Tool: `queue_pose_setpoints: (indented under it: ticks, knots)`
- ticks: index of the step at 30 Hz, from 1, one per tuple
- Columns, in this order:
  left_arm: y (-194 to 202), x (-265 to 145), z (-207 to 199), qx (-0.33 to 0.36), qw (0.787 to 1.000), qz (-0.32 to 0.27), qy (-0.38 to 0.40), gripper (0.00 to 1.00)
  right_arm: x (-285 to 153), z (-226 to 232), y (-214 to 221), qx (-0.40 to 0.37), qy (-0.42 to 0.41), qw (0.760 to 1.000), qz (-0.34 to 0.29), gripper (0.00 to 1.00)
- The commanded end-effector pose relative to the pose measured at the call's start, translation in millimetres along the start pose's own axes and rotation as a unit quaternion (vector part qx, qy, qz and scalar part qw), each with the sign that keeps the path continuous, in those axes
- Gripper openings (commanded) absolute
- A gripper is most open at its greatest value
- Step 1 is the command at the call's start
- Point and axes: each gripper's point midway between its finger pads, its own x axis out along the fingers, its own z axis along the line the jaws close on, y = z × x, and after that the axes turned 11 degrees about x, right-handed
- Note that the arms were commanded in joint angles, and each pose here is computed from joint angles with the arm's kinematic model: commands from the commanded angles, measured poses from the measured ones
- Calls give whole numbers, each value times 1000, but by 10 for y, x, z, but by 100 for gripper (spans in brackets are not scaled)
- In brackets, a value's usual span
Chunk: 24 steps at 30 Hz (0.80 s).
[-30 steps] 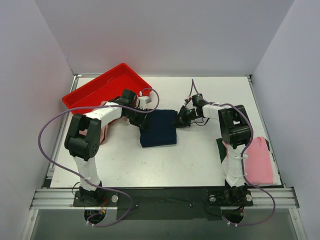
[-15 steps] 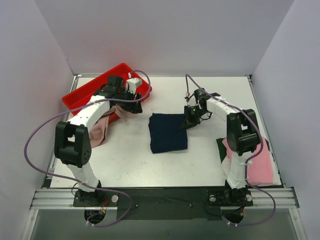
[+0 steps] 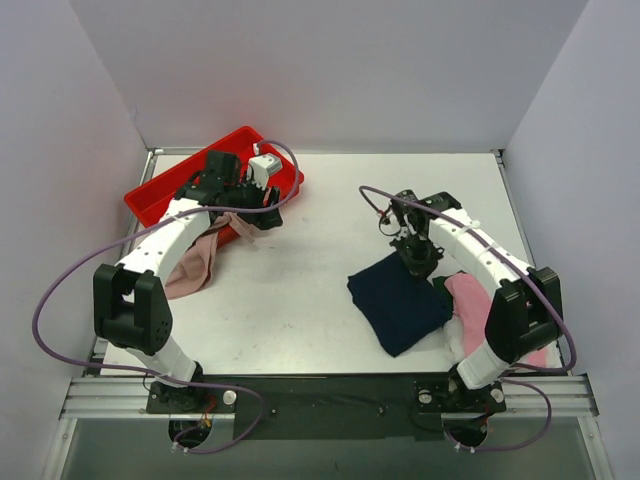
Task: Fold and stack the t-shirts
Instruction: Put the neatly folded tshirt into the corner of the board with the right arm
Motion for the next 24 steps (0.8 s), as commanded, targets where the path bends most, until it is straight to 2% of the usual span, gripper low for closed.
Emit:
queue_pose_setpoints:
  ticks: [1,10,17,24]
  knots:
    - [-212,-167,-86,22,999,-32,10,69,-365,-624,523,-24,152,986,67,0]
    - [-278,-194,-116,24,999,-39,19,69,-778,-1026,910,-43,247,966,69,0]
    - [-296,-178,-141,24,999,-40,25,70,-1037,-1271,1185,-36,283,955,82,0]
    - [-286,-157,-161,26,998,-39,29,70,-1182,-1452,1322,-80,298,947,90,0]
